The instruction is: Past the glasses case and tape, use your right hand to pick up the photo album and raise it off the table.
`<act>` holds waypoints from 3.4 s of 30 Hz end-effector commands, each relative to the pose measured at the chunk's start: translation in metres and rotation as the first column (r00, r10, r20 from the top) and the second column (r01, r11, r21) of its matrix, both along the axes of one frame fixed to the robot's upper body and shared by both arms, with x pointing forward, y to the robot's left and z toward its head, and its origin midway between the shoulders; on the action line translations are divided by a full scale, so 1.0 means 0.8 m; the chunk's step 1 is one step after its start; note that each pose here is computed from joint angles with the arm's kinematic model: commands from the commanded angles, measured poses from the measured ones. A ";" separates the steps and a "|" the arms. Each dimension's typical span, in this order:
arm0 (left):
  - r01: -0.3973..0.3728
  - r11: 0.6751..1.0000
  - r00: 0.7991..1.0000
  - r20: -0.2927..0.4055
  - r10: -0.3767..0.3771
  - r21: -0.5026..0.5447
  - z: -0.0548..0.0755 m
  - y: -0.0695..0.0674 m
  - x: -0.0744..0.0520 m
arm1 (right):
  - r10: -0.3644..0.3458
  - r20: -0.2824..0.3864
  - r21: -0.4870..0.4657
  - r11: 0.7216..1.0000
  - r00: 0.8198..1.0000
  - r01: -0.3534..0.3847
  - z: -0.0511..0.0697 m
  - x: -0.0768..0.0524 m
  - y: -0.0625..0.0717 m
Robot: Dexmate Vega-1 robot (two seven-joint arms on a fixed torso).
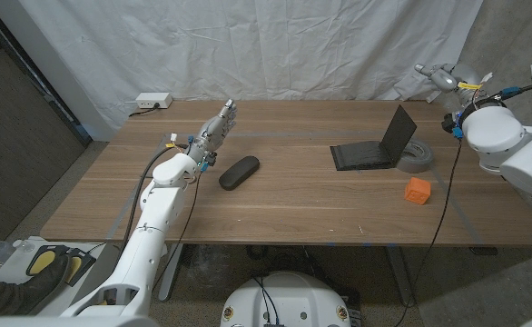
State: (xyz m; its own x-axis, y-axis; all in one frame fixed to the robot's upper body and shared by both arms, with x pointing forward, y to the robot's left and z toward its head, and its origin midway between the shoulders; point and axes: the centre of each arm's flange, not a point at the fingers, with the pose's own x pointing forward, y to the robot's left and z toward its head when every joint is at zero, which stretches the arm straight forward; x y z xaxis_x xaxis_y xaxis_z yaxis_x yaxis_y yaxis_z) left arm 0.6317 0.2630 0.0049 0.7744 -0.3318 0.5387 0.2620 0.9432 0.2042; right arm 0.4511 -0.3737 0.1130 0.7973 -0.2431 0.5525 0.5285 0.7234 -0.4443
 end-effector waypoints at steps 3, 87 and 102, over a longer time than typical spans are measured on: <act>0.006 1.000 1.000 0.014 -0.006 0.009 0.004 -0.005 -0.008 | -0.081 -0.101 -0.022 0.997 0.992 0.080 0.011 -0.007 0.003; 0.003 1.000 1.000 0.017 -0.003 -0.001 -0.017 -0.003 -0.023 | -0.238 -0.481 -0.192 0.968 0.844 0.163 0.050 0.056 0.040; -0.006 1.000 1.000 0.014 0.006 0.000 -0.021 -0.001 -0.028 | -0.257 -0.525 -0.198 0.964 0.812 0.177 0.049 0.072 0.037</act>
State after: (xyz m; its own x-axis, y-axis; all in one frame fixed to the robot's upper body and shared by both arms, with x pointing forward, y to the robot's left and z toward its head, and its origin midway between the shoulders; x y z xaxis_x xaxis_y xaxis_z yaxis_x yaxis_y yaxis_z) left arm 0.6115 0.2613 -0.0098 0.7653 -0.3301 0.5526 0.2574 0.9438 0.2074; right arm 0.5006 -0.3421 0.1531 0.9146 -0.3850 0.1238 0.3312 0.5371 -0.7758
